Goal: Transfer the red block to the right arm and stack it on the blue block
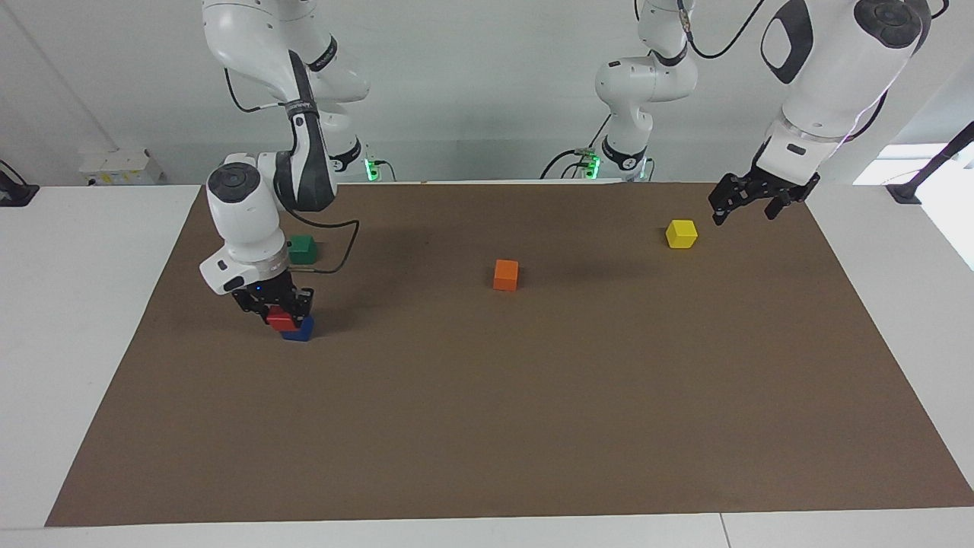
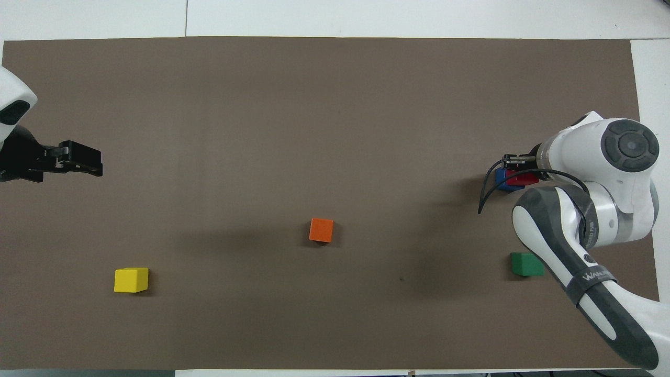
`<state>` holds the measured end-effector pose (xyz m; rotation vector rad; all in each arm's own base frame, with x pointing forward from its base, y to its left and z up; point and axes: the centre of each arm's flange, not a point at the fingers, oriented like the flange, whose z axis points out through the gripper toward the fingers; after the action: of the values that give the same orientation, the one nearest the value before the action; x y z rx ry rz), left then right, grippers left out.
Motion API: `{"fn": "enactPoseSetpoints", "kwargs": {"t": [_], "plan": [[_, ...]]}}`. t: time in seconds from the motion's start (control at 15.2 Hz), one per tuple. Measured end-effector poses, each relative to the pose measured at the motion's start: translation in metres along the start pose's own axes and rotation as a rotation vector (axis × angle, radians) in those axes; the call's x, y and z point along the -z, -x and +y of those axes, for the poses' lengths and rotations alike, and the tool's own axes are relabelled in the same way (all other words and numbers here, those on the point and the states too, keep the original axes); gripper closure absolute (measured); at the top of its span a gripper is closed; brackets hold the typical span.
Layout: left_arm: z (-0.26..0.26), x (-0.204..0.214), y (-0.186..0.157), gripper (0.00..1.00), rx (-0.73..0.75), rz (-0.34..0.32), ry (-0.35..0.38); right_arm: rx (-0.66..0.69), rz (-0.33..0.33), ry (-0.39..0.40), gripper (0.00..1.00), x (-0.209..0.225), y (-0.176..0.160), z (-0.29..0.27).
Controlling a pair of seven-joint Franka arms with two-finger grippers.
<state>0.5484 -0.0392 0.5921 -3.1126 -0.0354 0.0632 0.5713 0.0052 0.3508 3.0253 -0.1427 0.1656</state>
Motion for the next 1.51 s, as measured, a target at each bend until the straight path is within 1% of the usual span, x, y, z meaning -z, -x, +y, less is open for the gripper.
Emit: {"fn": "enactPoseSetpoints", "kwargs": {"t": [0.26,0.33,0.53,0.66,0.72,0.85,0.98,1.38,1.51], "plan": [[-0.003,0.000,0.000,0.00,0.005,-0.002,0.000,-0.002,-0.028,0.005,0.02,-0.006,0.005,0.000],[-0.005,0.000,0.000,0.00,0.009,-0.002,0.000,-0.002,-0.034,0.007,0.00,-0.006,0.006,0.001],[-0.009,0.000,0.000,0.00,0.016,-0.003,0.000,-0.006,-0.051,0.016,0.00,0.008,0.001,0.003],[-0.008,0.000,0.000,0.00,0.015,-0.003,0.000,0.013,-0.064,0.027,0.00,0.037,-0.008,0.003],[-0.008,0.000,0.000,0.00,0.015,-0.003,0.000,0.031,-0.058,0.023,0.00,0.055,-0.012,0.001],[-0.008,0.000,0.000,0.00,0.015,-0.003,0.000,0.041,-0.044,-0.029,0.00,0.091,-0.016,-0.001],[-0.008,0.000,0.000,0.00,0.015,-0.003,0.000,0.065,-0.048,-0.064,0.00,0.123,-0.014,0.004],[-0.008,0.000,0.000,0.00,0.015,-0.003,0.000,0.134,-0.179,-0.058,0.00,0.208,-0.001,0.020],[-0.008,0.000,0.000,0.00,0.015,-0.003,0.000,0.140,-0.200,-0.064,0.00,0.224,0.001,0.023]]}}
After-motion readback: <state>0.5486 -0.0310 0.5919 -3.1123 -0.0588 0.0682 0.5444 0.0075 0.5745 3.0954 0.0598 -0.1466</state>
